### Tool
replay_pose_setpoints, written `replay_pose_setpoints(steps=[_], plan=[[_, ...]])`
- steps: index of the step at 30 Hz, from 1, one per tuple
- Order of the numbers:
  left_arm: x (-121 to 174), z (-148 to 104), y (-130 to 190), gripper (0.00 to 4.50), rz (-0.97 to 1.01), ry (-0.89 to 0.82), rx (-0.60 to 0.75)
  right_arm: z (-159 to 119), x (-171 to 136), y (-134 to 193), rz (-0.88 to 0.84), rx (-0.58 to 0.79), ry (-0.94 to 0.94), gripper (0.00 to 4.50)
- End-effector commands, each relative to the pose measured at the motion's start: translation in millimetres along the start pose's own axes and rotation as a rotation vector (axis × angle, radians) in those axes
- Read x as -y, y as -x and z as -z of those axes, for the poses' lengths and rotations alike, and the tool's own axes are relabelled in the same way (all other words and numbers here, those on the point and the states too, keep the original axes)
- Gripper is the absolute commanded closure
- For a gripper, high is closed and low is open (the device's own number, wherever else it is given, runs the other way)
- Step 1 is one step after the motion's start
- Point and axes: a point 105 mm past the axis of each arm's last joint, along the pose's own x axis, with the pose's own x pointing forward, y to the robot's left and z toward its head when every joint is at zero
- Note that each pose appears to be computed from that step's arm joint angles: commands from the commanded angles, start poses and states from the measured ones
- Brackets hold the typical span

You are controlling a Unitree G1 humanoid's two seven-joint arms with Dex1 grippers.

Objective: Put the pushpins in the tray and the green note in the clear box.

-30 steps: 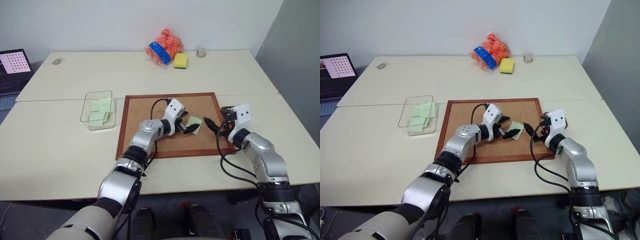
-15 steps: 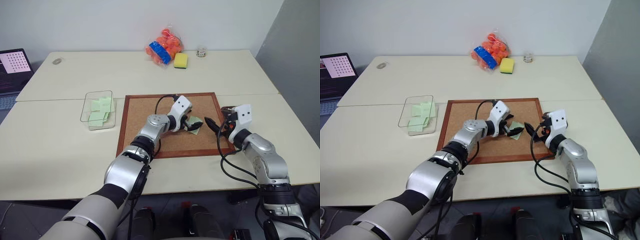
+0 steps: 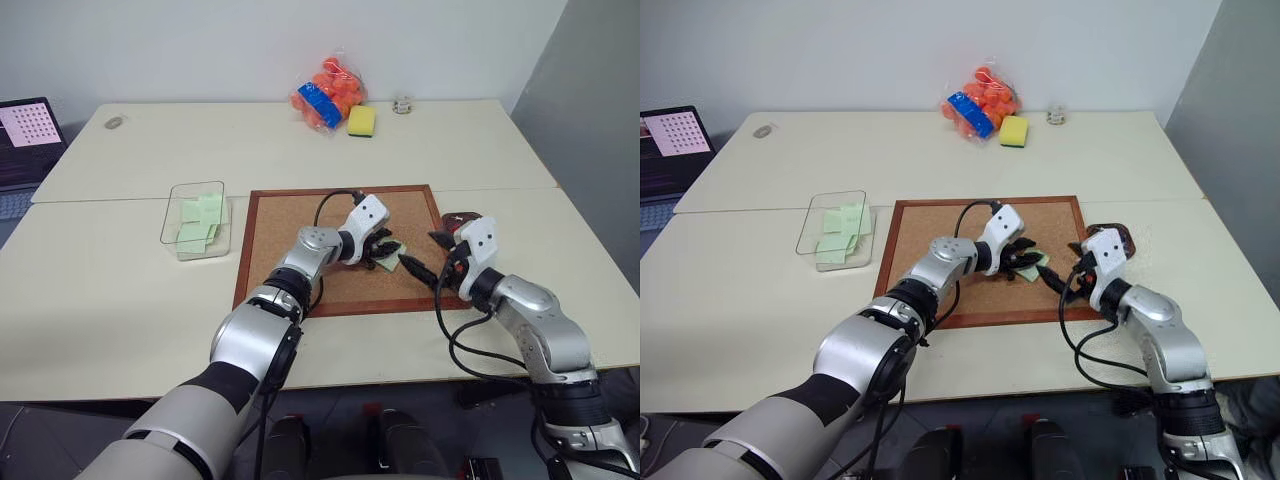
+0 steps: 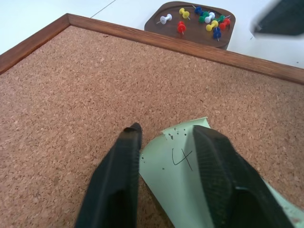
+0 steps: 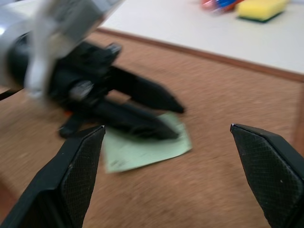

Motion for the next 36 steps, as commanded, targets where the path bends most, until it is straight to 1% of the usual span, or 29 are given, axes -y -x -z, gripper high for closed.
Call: replay_pose_setpoints(steps=[1,2,3,5,6,12,18,21,23,26,28,30,31,32,33,35,36], plan=[[-5,-20,0,3.58,-0.008,-0.058,0.041,-13,-10,6,-0.083,0.017,0.054,0.00],[-5,-20,0,3.76,-0.009,-0.058,0.043,-13,-9,6,-0.080,0.016,0.058,0.00],[-5,-20,1,4.06,-0.010,-0.057,0.044,-13,-8,7,-0.076,0.015,0.061,0.00],[-6,-21,2,4.40,-0.011,-0.053,0.051,-13,-6,7,-0.063,0.017,0.067,0.00],[-7,-22,3,4.49,-0.014,-0.043,0.063,-14,-5,7,-0.059,0.020,0.068,0.00],[-16,-29,11,4.49,-0.030,-0.008,0.118,-15,-5,9,-0.055,0.025,0.070,0.00],[-34,-39,29,4.49,-0.064,0.054,0.207,-15,-5,11,-0.053,0.025,0.073,0.00],[-42,-41,40,4.49,-0.083,0.065,0.237,-14,-6,11,-0.058,0.023,0.072,0.00],[-45,-37,46,4.49,-0.093,0.060,0.233,-12,-5,9,-0.049,0.018,0.070,0.00],[-40,-28,52,4.49,-0.066,0.041,0.213,-7,8,2,0.014,0.011,0.034,0.00],[-28,-26,57,4.49,0.000,0.033,0.227,-3,19,-3,0.061,0.011,-0.014,0.00],[-20,-26,62,4.12,0.023,0.022,0.241,0,24,-7,0.074,0.009,-0.034,0.00],[-16,-25,66,4.09,0.040,0.029,0.248,2,25,-10,0.073,0.008,-0.047,0.00],[-13,-25,70,3.93,0.053,0.033,0.252,3,26,-13,0.071,0.007,-0.059,0.00],[-10,-24,74,3.69,0.060,0.031,0.252,4,27,-16,0.067,0.006,-0.074,0.00],[-4,-22,81,3.37,0.068,0.029,0.247,6,29,-21,0.064,0.001,-0.089,0.00],[-2,-22,84,3.14,0.074,0.031,0.243,8,30,-22,0.062,-0.003,-0.090,0.00]])
